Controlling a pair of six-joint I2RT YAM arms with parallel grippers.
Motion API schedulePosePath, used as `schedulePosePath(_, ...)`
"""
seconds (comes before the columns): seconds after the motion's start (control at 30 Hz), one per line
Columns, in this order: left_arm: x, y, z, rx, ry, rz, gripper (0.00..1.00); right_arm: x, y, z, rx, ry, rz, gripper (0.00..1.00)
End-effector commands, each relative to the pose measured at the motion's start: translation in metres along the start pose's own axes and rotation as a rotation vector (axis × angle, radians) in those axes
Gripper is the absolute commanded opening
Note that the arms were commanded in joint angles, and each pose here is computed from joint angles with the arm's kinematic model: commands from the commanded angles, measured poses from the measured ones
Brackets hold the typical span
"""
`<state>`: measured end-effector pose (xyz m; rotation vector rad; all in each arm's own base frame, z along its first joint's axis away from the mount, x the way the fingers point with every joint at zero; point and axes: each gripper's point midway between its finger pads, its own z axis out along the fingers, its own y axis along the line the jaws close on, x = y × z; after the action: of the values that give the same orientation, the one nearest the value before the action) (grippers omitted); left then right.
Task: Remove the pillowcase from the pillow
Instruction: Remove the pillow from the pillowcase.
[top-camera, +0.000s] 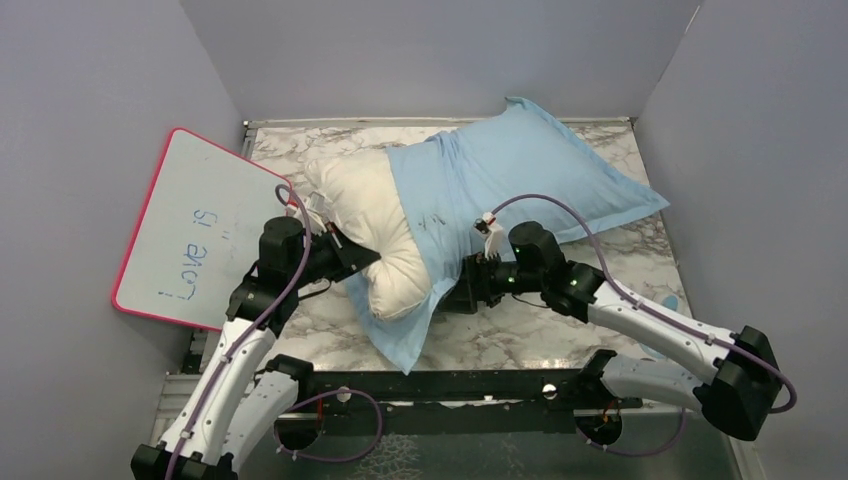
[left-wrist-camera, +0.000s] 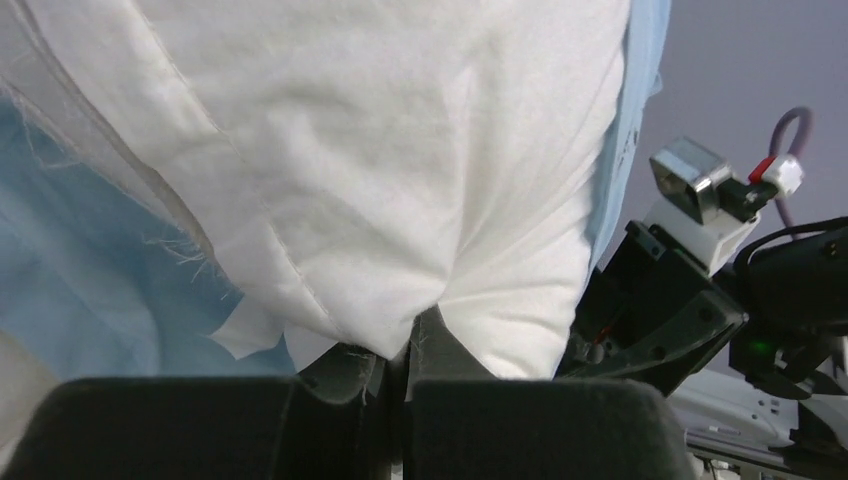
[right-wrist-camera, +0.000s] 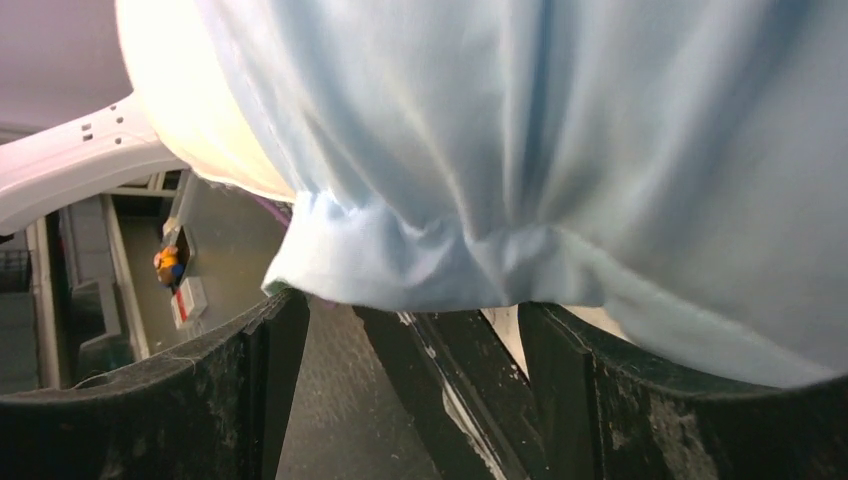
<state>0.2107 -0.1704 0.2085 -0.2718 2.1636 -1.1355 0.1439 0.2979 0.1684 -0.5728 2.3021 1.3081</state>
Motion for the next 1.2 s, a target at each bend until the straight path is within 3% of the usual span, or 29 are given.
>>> schedulePosePath(0.0,-0.053,-0.058,-0.014,0.120,-0.165,0.125,0.00,-0.013,0.015,-0.008,0.046,-0.119,-0.039,0.81)
schedulePosePath(0.13,-0.072,-0.079,-0.016,0.142,-0.195,0.155,0.00,-0.015,0.043,-0.009,0.014,-0.175,-0.104,0.81)
schedulePosePath(0.33,-0.086,-0.090,-0.012,0.147,-0.198,0.170,0.00,-0.006,0.074,0.023,0.044,-0.145,-0.202,0.83)
schedulePosePath(0.47,-0.089,-0.098,-0.016,0.158,-0.214,0.167,0.00,-0.015,0.076,0.047,0.103,-0.230,-0.211,0.82)
schedulePosePath(0.5,-0.091,-0.099,-0.017,0.160,-0.221,0.167,0.00,-0.020,0.078,0.053,0.101,-0.262,-0.214,0.77)
schedulePosePath(0.63,-0.098,-0.104,-0.019,0.159,-0.243,0.172,0.00,-0.029,0.070,0.068,0.204,-0.354,-0.276,0.40)
schedulePosePath(0.77,-0.113,-0.113,-0.023,0.135,-0.275,0.224,0.00,-0.021,0.016,0.057,0.440,-0.367,-0.288,0.06)
schedulePosePath(0.83,-0.124,-0.117,-0.025,0.118,-0.310,0.246,0.00,-0.007,-0.026,0.048,0.574,-0.376,-0.299,0.01)
schedulePosePath(0.97,-0.144,-0.125,-0.019,0.091,-0.330,0.291,0.00,0.019,-0.091,0.007,0.888,-0.373,-0.199,0.01)
schedulePosePath(1.07,-0.160,-0.137,-0.018,0.084,-0.344,0.327,0.00,0.015,-0.108,-0.034,1.051,-0.442,-0.174,0.01)
schedulePosePath(1.17,-0.173,-0.143,-0.021,0.062,-0.372,0.357,0.00,0.003,-0.103,-0.054,1.073,-0.493,-0.188,0.01)
